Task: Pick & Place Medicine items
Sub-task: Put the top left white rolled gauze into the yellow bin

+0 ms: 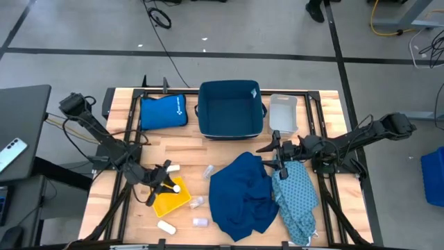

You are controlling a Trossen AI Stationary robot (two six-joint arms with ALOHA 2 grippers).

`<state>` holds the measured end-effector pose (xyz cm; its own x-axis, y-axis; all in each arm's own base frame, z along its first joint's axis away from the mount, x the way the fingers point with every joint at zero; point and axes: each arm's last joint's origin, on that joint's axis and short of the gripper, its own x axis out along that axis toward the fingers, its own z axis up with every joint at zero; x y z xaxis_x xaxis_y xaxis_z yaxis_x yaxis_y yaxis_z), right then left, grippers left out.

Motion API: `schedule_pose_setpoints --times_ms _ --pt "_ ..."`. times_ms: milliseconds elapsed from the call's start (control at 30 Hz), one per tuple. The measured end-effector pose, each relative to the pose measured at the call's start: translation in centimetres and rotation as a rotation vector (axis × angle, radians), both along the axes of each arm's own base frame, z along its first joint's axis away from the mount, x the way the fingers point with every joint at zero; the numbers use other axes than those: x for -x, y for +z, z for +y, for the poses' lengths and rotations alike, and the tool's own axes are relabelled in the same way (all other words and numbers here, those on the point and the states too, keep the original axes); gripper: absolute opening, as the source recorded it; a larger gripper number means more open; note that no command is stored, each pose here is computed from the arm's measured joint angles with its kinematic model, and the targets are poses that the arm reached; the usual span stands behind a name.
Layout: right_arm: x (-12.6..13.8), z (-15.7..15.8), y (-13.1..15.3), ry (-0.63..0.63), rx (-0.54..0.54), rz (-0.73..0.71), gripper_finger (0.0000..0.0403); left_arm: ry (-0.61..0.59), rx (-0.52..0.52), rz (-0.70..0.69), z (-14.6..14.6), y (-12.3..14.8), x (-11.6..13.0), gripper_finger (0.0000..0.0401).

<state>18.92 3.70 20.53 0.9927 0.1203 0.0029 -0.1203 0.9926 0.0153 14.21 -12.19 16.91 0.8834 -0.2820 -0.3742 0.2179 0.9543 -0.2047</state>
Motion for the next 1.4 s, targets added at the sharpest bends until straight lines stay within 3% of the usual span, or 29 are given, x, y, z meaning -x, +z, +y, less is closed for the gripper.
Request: schedule_pose_setpoints --times_ms 433,733,1133,1400 --pt "0.0 -0.1 -0.2 -0.019 0.006 0.025 0.0199 0.071 0.078 0.205 0.3 -1.0 0.5 0.0044" --pt "0.0 -0.1 -0.5 -0.019 0.011 0.047 0.0199 0.156 -0.08 0.465 -1.0 1.7 -1.0 0.0044" --pt "0.0 -0.1 -0.6 -0.018 0.014 0.06 0.0199 0.127 -0.219 0.819 -3.2 0.0 -5.1 0.0044" --pt "0.0 -0.1 -0.8 -0.017 0.017 0.076 0.0199 0.123 -0.224 0.868 -3.7 -0.4 -5.7 0.0055"
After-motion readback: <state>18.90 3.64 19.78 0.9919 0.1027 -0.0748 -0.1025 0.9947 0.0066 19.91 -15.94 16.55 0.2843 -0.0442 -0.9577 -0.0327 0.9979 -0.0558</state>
